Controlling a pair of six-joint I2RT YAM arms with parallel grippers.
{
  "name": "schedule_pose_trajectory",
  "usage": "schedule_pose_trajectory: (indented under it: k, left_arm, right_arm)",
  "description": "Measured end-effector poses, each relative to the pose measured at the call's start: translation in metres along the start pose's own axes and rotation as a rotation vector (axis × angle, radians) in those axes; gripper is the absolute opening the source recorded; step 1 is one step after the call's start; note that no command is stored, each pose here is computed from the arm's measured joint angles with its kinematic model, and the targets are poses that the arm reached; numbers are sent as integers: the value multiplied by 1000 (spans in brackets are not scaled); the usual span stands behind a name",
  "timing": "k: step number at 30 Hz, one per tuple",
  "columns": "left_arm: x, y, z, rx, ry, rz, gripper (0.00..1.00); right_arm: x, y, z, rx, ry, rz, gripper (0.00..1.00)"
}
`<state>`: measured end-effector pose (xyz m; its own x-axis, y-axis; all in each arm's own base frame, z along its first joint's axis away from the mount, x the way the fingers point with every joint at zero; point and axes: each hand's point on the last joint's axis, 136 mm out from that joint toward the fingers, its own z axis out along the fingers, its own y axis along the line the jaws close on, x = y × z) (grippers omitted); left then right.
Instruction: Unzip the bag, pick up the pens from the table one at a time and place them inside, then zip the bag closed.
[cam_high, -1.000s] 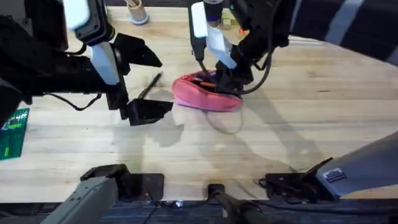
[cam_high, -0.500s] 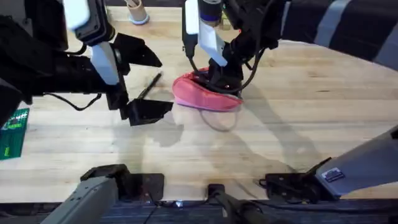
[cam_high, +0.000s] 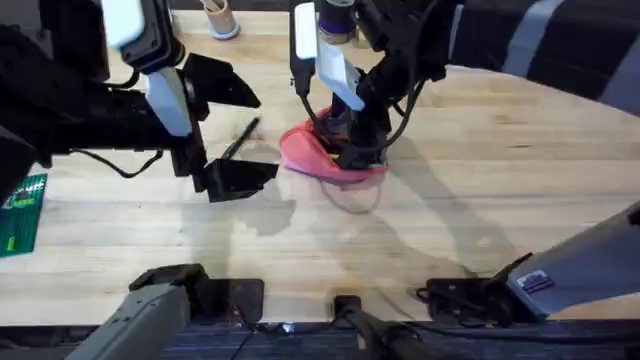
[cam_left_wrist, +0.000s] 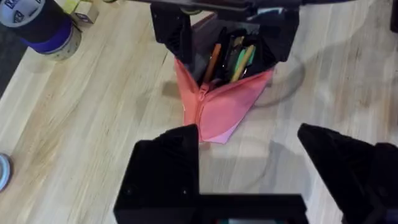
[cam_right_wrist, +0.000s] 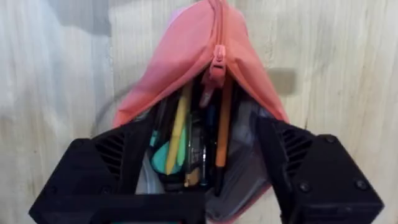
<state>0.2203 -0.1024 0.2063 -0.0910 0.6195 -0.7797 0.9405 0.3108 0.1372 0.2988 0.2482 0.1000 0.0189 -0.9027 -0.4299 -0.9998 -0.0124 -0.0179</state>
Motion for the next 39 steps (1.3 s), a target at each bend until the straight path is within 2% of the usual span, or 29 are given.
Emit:
schedule_pose_trajectory:
  k: [11, 16, 20, 26, 32, 33, 34, 39]
  left_arm:
    - [2, 2, 0, -8, 13, 4, 993]
    - [12, 5, 0, -26, 69, 5, 993]
    - [25, 17, -3, -82, 149, -18, 993]
    - [42, 42, -10, -211, 255, -120, 992]
    - [54, 61, -18, -333, 309, -274, 993]
    - [57, 63, -18, -344, 319, -303, 993]
    - [68, 65, -14, -344, 351, -383, 993]
    - [90, 71, -1, -312, 403, -484, 994]
  right_arm:
    - [0, 10, -13, -43, 31, 154, 996]
    - [-6, 16, -35, -31, 28, 189, 996]
    - [-10, 12, -62, 53, 28, 193, 996]
    - [-7, 6, -102, 214, 48, 223, 996]
    - [-10, 10, -136, 320, 7, 292, 996]
    - [-12, 12, -142, 333, -7, 311, 996]
    - [-14, 15, -154, 362, -40, 359, 996]
    - [-15, 19, -170, 405, -82, 447, 995]
